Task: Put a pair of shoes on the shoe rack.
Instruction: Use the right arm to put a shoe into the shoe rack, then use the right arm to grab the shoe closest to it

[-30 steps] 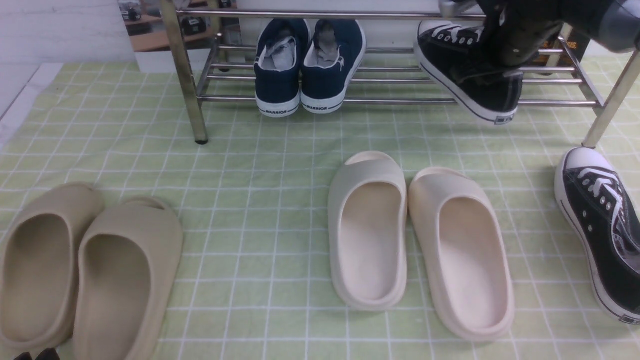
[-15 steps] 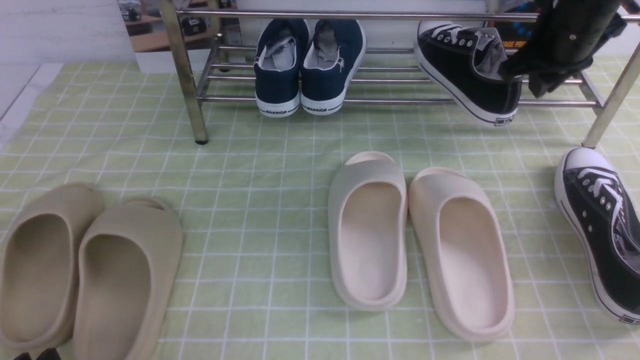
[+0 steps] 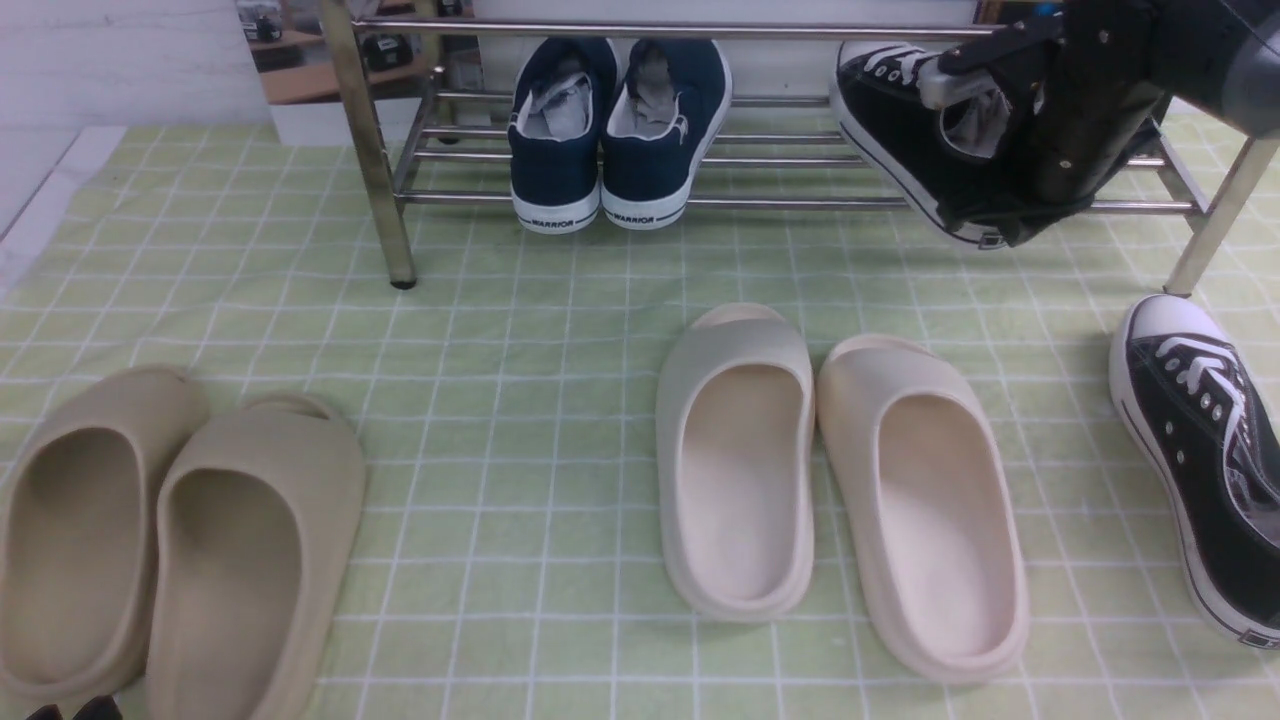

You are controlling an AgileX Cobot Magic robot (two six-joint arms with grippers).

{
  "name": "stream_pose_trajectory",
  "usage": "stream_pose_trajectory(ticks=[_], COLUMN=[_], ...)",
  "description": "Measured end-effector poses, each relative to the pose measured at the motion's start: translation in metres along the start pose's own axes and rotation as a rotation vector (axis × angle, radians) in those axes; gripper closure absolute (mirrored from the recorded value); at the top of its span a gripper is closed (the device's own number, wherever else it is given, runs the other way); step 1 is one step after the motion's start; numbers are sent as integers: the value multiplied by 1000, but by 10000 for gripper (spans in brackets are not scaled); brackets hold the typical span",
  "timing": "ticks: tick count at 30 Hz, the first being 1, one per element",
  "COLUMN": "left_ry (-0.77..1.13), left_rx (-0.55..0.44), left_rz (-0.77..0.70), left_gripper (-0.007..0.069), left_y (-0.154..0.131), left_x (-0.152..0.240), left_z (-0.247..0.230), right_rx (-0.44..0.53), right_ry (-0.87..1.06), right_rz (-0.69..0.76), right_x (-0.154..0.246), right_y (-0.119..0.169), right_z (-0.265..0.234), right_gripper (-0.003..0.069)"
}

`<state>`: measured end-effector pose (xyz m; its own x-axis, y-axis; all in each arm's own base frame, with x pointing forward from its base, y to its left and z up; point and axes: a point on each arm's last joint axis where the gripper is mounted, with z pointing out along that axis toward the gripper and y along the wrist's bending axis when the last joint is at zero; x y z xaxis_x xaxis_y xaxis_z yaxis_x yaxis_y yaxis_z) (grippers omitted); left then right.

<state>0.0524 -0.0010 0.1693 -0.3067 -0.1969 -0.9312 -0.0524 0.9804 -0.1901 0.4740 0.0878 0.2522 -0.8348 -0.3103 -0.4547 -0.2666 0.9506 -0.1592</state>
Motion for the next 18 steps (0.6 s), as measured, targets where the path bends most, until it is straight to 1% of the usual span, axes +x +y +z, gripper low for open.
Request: stream_pose_trajectory(ticks=[8,11,14,15,16,18], left_ry=[0,0,0,0,0,0], left_rx=[0,0,0,0,0,0], left_rz=[0,0,0,0,0,0], left_gripper=[400,400,400,400,400,398], left_y=[0,0,0,0,0,0], left_x=[0,0,0,0,0,0], left_z=[0,0,0,0,0,0], right_rx=[-21,-22,-19,-18,-18,-15], right_ry=[-20,-13,-2,-1,6,8], right_rz=[0,3,11,11,13,20], right_x=[-3,-2,2,2,4,10], right_y=[7,6,1,1,0,-3], right_z=[-7,-35,-70,-76,-84,-116], right_gripper=[659,645,597,597,568,482])
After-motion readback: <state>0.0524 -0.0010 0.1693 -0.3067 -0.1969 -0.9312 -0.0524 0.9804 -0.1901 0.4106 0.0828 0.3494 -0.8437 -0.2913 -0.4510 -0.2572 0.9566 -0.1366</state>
